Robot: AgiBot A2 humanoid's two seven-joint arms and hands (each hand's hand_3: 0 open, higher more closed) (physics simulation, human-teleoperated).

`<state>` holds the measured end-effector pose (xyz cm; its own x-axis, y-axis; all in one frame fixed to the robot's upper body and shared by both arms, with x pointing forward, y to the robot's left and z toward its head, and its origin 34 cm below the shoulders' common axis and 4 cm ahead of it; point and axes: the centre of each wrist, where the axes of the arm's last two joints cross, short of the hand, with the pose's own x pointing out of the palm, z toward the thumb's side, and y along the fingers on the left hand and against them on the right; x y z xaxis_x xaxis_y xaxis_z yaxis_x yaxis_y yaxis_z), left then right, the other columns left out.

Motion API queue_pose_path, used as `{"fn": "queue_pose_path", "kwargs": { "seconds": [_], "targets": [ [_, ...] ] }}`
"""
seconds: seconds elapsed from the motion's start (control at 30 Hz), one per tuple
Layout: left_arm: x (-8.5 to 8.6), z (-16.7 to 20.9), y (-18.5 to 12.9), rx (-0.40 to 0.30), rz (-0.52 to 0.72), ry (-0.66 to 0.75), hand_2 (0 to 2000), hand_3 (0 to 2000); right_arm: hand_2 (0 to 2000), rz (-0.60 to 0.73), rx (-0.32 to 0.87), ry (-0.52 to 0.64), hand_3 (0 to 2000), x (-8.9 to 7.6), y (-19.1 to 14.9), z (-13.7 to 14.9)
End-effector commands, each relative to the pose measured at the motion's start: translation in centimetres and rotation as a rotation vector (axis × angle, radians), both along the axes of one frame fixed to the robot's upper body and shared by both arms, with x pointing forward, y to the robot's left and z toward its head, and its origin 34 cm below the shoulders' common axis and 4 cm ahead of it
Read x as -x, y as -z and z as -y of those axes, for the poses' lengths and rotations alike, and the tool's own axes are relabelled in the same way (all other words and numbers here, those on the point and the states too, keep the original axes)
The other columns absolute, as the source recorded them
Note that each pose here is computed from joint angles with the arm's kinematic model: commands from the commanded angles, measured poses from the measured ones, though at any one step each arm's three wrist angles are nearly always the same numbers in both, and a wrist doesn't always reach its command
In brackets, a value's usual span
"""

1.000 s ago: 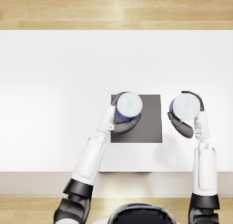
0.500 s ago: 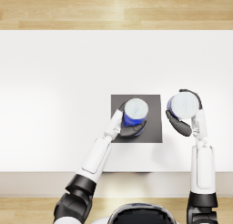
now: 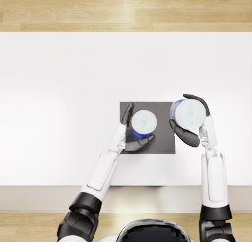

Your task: Pick up the blue can on the left and place it in the middle, then pick up the blue can on the right and place it on top of the can in the middle

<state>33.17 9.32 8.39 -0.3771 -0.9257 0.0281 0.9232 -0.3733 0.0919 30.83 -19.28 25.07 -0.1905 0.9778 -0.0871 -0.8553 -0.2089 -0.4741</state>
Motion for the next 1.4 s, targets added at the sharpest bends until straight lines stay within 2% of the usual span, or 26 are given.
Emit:
{"fn": "queue_pose_path", "kwargs": {
  "seconds": [0.03,0.13,0.17,0.2,0.23,0.27,0.43,0.53,0.63,0.97,1.17,1.2,1.23,1.3,1.33,1.4],
  "targets": [
    [2.0,-2.1,-4.4,0.099,0.109,-0.03,0,0,2000,0.094,0.013,-0.086,1520,-0.2,-3.0,-2.8],
    [5.0,-6.3,-8.6,0.164,0.172,-0.129,0,0,2000,0.112,0.031,-0.159,1520,-0.4,-3.7,-5.0],
    [6.7,-12.7,-9.7,0.273,0.219,-0.402,0,0,2000,0.123,0.055,-0.282,1520,-0.7,-4.7,-9.5],
    [6.8,-12.9,-9.1,0.267,0.184,-0.411,0,0,2000,0.112,0.062,-0.295,1520,-0.8,-4.6,-10.1],
    [7.1,-12.8,-8.8,0.265,0.163,-0.408,0,0,2000,0.138,0.401,-0.349,1520,-1.1,-4.2,-10.0],
    [7.3,-12.6,-8.4,0.26,0.141,-0.401,0,0,2000,0.106,0.156,-0.317,1520,-1.1,-4.3,-10.5],
    [7.5,-12.1,-7.8,0.251,0.102,-0.383,0,0,2000,0.031,0.176,-0.321,1520,-2.0,-3.3,-11.2],
    [7.8,-11.5,-7.1,0.246,0.072,-0.364,0,0,2000,-0.116,0.149,-0.203,1520,-3.2,-2.6,-11.1],
    [7.9,-11.1,-6.9,0.245,0.063,-0.352,0,0,2000,-0.215,0.14,-0.141,1520,-3.9,-1.3,-11.1],
    [7.8,-10.5,-6.4,0.248,0.041,-0.338,0,0,2000,-0.33,0.141,-0.115,1520,-4.1,1.5,-10.8],
    [7.8,-10.7,-6.4,0.254,0.041,-0.349,0,0,2000,-0.433,0.162,-0.131,1520,-4.8,4.2,-10.0],
    [7.8,-10.7,-6.4,0.255,0.041,-0.349,0,0,639,-0.446,0.162,-0.134,1193,-4.9,4.6,-9.8],
    [7.9,-10.6,-6.5,0.256,0.045,-0.345,0,0,0,-0.452,0.148,-0.116,867,-4.9,4.8,-9.6],
    [8.0,-10.6,-6.1,0.254,0.028,-0.347,0,0,0,-0.462,0.124,-0.081,213,-4.9,4.9,-9.4],
    [7.9,-10.6,-6.6,0.259,0.049,-0.346,0,0,0,-0.467,0.112,-0.067,0,-4.9,5.0,-9.2],
    [8.0,-10.5,-6.2,0.257,0.032,-0.346,0,0,0,-0.478,0.1,-0.049,0,-4.8,5.3,-9.0]
  ]
}}
